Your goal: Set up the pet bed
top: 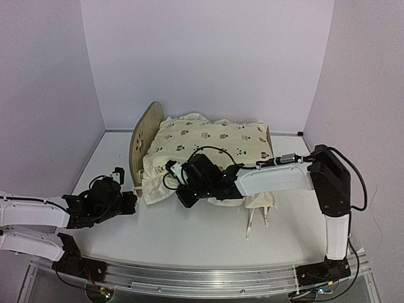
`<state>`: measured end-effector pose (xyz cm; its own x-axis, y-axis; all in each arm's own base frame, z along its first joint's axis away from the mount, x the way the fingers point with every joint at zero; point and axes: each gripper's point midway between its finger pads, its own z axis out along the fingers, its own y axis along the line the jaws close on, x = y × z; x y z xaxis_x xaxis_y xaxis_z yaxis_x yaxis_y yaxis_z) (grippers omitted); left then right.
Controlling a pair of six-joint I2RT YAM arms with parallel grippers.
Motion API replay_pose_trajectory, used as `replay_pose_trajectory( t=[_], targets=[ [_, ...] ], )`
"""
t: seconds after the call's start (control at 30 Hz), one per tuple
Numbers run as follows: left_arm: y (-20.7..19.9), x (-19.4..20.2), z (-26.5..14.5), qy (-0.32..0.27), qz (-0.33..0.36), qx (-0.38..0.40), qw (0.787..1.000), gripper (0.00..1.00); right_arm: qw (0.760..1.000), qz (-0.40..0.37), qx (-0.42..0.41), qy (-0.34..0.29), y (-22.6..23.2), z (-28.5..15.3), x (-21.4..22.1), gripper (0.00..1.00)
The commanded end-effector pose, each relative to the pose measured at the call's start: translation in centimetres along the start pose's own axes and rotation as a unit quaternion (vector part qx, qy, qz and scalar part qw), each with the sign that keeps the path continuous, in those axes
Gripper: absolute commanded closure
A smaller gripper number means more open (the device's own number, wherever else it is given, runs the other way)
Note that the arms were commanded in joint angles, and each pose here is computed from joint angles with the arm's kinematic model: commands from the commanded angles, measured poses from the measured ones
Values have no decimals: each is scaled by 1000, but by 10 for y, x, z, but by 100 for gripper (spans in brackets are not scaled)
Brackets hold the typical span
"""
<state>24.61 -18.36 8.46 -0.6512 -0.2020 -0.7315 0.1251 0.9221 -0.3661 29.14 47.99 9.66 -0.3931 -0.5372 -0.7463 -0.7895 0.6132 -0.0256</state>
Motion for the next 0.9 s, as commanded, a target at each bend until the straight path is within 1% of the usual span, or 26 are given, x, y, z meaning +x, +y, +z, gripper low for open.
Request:
replay_pose_trajectory(
  t=[0.0, 0.33, 0.63, 0.77, 0.87],
  targets=[
    [-9, -1, 5, -7, -17, 24, 1000, 100, 998, 19, -36, -54, 12, -33, -54, 100],
    [1, 20, 14, 16, -17, 17, 1000, 100, 994, 20, -49, -99, 19, -51, -100, 100],
    [15, 50, 21, 52, -33, 7, 998, 100, 988, 5, -18, -154, 12, -57, -159, 100],
    [15, 59, 25, 64, -38, 14, 997, 100, 986, -17, -2, -166, 8, -55, -183, 100],
    [16, 62, 26, 67, -37, 13, 997, 100, 984, -14, 10, -176, -1, -51, -196, 100]
  ],
)
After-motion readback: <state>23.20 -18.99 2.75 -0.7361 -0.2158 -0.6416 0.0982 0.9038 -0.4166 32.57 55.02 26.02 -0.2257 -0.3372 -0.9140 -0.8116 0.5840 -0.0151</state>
